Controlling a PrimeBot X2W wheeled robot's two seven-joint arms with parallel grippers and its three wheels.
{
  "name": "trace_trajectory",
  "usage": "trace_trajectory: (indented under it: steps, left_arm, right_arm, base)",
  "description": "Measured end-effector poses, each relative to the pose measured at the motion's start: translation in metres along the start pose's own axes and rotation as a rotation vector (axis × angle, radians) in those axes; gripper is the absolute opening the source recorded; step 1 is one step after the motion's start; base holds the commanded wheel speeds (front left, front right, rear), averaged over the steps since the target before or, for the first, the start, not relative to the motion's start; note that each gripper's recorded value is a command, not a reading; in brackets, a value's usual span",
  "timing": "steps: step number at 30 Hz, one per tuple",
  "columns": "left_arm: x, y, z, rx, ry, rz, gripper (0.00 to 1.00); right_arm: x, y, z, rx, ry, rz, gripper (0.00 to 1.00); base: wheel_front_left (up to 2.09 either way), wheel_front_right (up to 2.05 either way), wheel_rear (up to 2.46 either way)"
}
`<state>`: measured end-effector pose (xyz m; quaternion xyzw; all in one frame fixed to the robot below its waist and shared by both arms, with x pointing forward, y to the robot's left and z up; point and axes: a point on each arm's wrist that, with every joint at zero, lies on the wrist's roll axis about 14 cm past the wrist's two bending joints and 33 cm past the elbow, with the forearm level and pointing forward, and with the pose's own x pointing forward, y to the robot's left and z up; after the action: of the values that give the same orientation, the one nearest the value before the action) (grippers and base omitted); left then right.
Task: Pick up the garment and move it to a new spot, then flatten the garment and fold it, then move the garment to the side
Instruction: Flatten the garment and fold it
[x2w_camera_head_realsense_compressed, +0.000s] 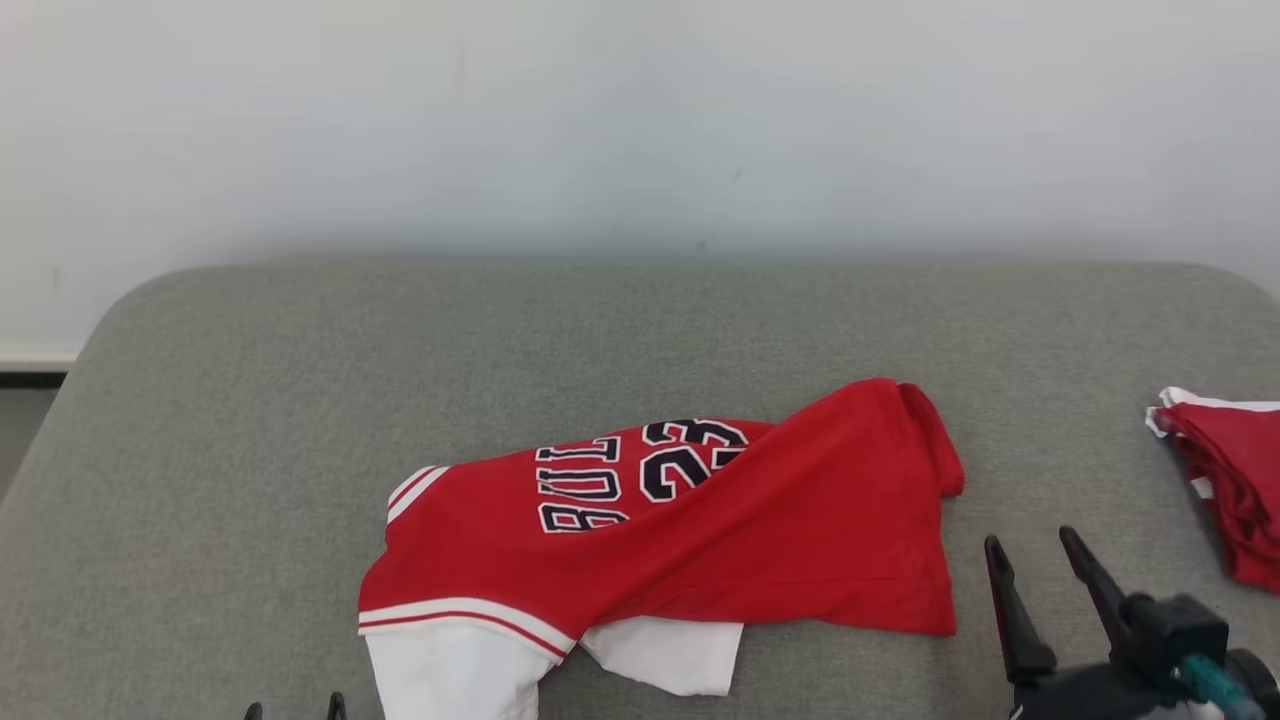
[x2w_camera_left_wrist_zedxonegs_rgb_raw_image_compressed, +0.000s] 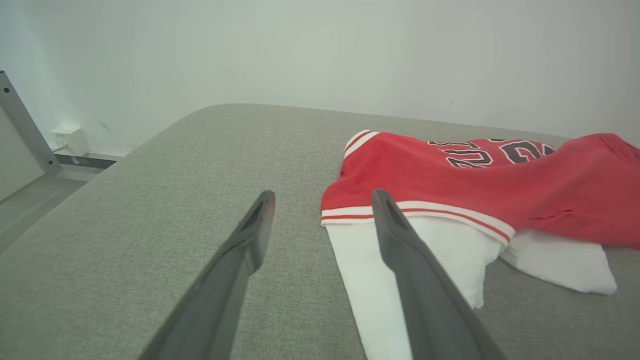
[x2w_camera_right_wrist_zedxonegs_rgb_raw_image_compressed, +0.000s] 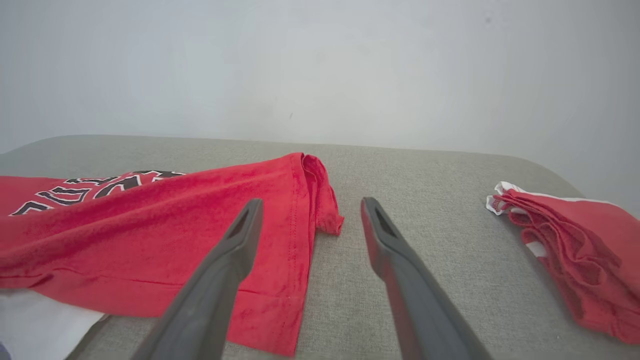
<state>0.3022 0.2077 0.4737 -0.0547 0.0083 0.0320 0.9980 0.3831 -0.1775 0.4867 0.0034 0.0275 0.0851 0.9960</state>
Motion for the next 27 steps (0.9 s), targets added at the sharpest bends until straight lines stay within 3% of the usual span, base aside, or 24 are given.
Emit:
trace_trajectory:
  steps: [11, 27]
  left_arm:
    - [-0.001, -0.006, 0.000, -0.007, -0.006, -0.026, 1.00]
    - [-0.003, -0.010, -0.012, 0.004, 0.035, -0.051, 1.00]
  right_arm:
    - [-0.045, -0.005, -0.013, 0.019, -0.021, -0.052, 1.00]
    - [-0.059, -0.001, -0.022, 0.049, -0.015, -0.086, 1.00]
  base:
    - [0.00, 0.00, 0.00]
    - [0.00, 0.00, 0.00]
